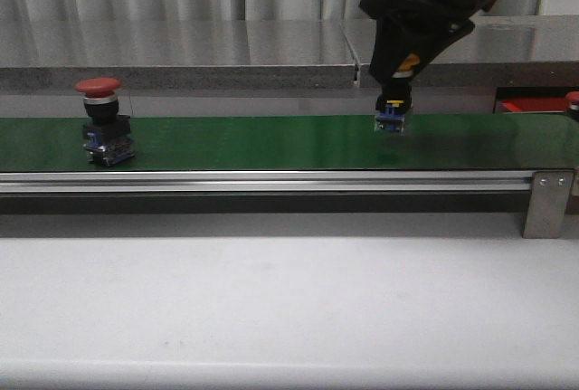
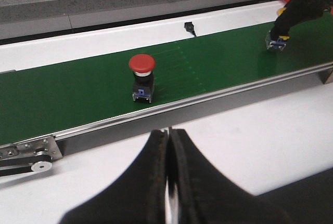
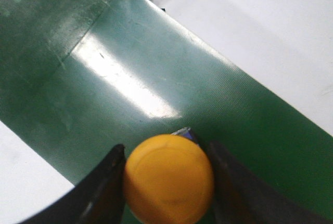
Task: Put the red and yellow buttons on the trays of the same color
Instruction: 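Lower the right gripper onto the yellow button on the belt and grasp it, then carry the yellow button into the yellow tray and release it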
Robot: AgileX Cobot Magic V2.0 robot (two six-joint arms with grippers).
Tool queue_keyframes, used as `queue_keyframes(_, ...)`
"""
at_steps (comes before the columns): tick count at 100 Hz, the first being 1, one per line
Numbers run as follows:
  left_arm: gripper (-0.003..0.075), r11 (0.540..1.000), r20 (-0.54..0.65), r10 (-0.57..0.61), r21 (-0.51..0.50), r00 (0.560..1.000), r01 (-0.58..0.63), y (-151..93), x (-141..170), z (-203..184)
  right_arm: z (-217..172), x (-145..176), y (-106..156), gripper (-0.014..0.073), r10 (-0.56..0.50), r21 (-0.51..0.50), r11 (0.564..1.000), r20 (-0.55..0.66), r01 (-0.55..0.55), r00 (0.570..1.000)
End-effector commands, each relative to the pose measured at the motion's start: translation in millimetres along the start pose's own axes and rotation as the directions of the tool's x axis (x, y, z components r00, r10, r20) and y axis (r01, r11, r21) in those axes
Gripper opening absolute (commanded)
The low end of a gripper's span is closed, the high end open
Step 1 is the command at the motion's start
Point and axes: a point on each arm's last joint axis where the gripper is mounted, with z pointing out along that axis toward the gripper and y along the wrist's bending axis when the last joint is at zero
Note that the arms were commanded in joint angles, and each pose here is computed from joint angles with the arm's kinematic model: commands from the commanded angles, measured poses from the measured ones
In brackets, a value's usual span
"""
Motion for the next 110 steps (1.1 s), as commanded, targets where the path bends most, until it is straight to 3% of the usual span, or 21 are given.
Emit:
queue_keyframes(1,-0.002,1.0,0.085,-0.01,0.012,0.996,0.009,-1.9,-12.0,-4.1,-51.9,-13.4,0.5,0.0059,0.008,0.048,0.999,0.167,-0.017,0.986)
queue_keyframes(34,-0.002,1.0,0.085,-0.01,0.012,0.996,0.009,-1.9,-12.0,-4.1,-114.7,22.0,-28.2,0.0059,0.134,0.14,0.975,0.258,-0.175,0.957)
queue_keyframes(55,-0.002,1.0,0.085,-0.01,0.012,0.996,0.009,-1.9,-12.0,-4.1,-152.3,53.2,-57.8,0.0059,0.211,0.23,0.929,0.313,-0.29,0.926)
queue_keyframes(85,-0.002,1.0,0.085,-0.01,0.012,0.996,0.009,-1.9,-12.0,-4.1,-176.2,98.1,-110.0,0.0059,0.352,0.337,0.819,0.343,-0.463,0.871)
queue_keyframes(100,-0.002,1.0,0.085,-0.01,0.012,0.996,0.009,-1.9,-12.0,-4.1,-178.8,123.8,-133.3,0.0059,0.445,0.367,0.717,0.414,-0.593,0.794)
queue_keyframes(110,-0.002,1.0,0.085,-0.01,0.012,0.996,0.009,-1.9,-12.0,-4.1,-175.1,140.8,-142.8,0.0059,0.479,0.384,0.669,0.431,-0.636,0.765)
